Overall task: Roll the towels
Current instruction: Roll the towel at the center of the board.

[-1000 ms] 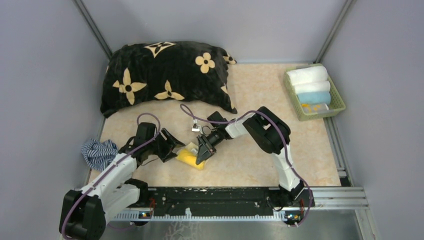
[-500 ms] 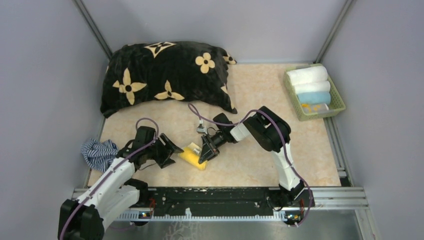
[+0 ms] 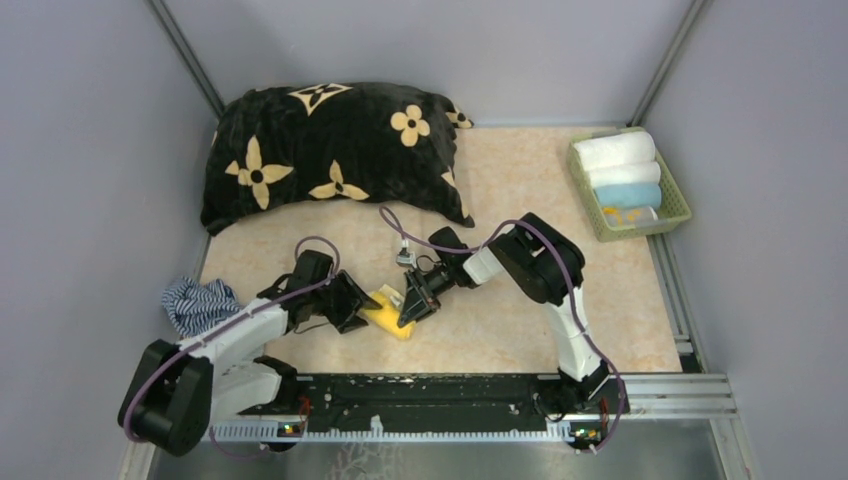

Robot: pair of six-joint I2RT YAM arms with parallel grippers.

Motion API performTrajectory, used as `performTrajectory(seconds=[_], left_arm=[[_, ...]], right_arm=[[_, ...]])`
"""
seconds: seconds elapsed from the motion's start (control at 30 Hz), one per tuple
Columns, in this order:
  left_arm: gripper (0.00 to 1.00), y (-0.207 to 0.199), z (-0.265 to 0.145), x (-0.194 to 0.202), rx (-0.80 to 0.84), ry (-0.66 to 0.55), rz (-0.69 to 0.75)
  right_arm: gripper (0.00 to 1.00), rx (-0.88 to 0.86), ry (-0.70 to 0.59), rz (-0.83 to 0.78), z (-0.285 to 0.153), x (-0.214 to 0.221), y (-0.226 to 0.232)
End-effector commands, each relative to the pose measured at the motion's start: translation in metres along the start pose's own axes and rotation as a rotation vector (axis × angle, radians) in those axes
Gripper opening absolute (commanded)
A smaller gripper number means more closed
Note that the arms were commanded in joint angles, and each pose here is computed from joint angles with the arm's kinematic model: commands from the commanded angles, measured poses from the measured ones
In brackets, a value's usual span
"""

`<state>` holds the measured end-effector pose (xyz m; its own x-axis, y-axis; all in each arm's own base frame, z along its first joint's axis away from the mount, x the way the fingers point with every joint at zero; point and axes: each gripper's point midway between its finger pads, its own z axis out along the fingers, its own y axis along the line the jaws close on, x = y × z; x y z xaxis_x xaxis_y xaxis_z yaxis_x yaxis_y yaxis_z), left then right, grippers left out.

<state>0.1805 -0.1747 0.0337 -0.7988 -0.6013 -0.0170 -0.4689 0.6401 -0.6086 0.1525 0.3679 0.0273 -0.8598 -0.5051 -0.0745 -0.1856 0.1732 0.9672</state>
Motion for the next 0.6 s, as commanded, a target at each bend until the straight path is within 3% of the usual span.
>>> performTrajectory(seconds=[0.0, 0.2, 0.43, 0.57], left_arm=[[0.57, -0.01, 0.015, -0.014, 0.005, -0.049, 0.046], [0.46, 0.001, 0.026, -0.013, -0.065, -0.028, 0.074], [0.44, 0.016, 0.031, -0.007, -0.113, -0.008, 0.067], [0.44, 0.016, 0.033, -0.008, -0.125, -0.002, 0.071]], right_arm=[[0.08, 0.193, -0.059, 0.009, -0.004, 0.007, -0.039], [0.26, 0.349, -0.083, -0.116, -0.019, 0.001, -0.023], [0.49, 0.707, -0.155, -0.335, -0.05, -0.018, 0.01], [0.54, 0.941, -0.189, -0.493, -0.062, -0.031, 0.032]])
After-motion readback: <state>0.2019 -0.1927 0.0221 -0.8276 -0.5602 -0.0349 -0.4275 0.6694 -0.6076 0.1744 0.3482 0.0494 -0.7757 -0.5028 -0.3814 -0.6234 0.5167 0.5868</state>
